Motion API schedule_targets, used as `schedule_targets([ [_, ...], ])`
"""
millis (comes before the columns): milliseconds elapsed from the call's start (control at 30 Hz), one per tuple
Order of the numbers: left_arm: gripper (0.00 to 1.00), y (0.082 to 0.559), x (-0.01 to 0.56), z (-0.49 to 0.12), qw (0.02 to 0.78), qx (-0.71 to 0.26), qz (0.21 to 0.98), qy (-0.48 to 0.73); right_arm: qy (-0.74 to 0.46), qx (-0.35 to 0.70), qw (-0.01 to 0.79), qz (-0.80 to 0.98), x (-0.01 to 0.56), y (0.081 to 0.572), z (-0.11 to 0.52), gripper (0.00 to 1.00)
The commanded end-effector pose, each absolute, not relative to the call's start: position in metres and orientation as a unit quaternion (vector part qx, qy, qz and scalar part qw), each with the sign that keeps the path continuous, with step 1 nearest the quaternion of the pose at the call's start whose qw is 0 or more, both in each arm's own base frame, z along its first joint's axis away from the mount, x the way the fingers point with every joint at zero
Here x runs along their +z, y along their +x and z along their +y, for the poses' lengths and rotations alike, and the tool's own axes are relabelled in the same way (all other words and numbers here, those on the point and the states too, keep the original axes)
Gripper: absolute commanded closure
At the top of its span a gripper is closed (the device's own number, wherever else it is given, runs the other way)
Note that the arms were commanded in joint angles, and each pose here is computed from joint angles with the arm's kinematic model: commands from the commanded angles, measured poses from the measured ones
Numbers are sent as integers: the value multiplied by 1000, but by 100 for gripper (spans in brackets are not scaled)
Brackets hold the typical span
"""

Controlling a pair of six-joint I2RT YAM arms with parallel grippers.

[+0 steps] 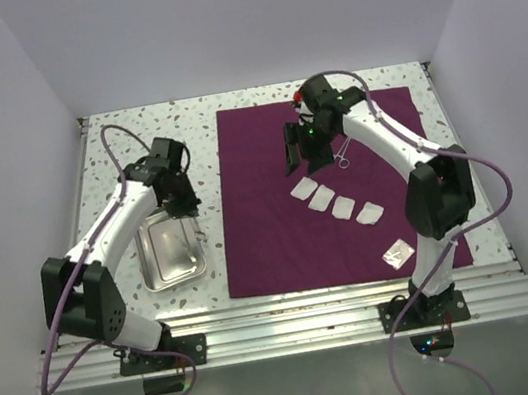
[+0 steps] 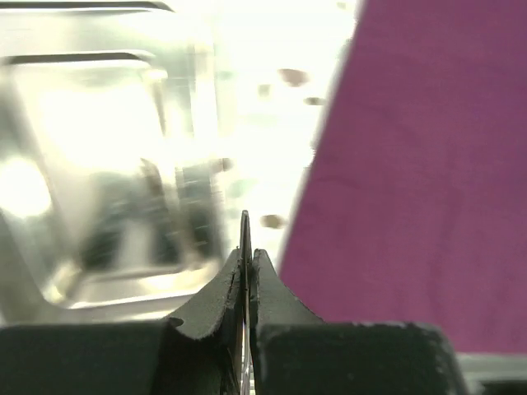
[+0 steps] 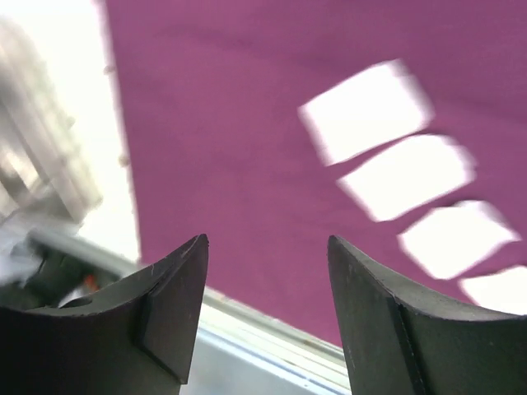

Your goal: Prepare the surgical pack

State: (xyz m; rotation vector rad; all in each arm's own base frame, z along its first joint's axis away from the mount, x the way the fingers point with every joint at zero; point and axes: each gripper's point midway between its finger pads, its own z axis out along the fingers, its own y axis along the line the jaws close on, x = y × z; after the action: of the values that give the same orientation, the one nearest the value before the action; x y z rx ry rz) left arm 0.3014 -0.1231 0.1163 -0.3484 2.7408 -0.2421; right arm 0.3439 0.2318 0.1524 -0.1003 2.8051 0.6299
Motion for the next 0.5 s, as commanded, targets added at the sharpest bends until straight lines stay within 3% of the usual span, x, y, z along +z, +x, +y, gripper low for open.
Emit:
schedule_targets([
  [0,100,281,142,-55,213,75,965,-134,-9,140,121,983,139,361,197,36],
  [233,100,273,121,-22,177,174,959,-135,66,42,129,988,107,414,141,35],
  [433,93,286,94,-22,156,178,963,-128,142,-13,139,980,80,445,92,40],
  [467,87,287,91,-21,155,179,963,-127,146,-17,142,979,78,448,87,41],
])
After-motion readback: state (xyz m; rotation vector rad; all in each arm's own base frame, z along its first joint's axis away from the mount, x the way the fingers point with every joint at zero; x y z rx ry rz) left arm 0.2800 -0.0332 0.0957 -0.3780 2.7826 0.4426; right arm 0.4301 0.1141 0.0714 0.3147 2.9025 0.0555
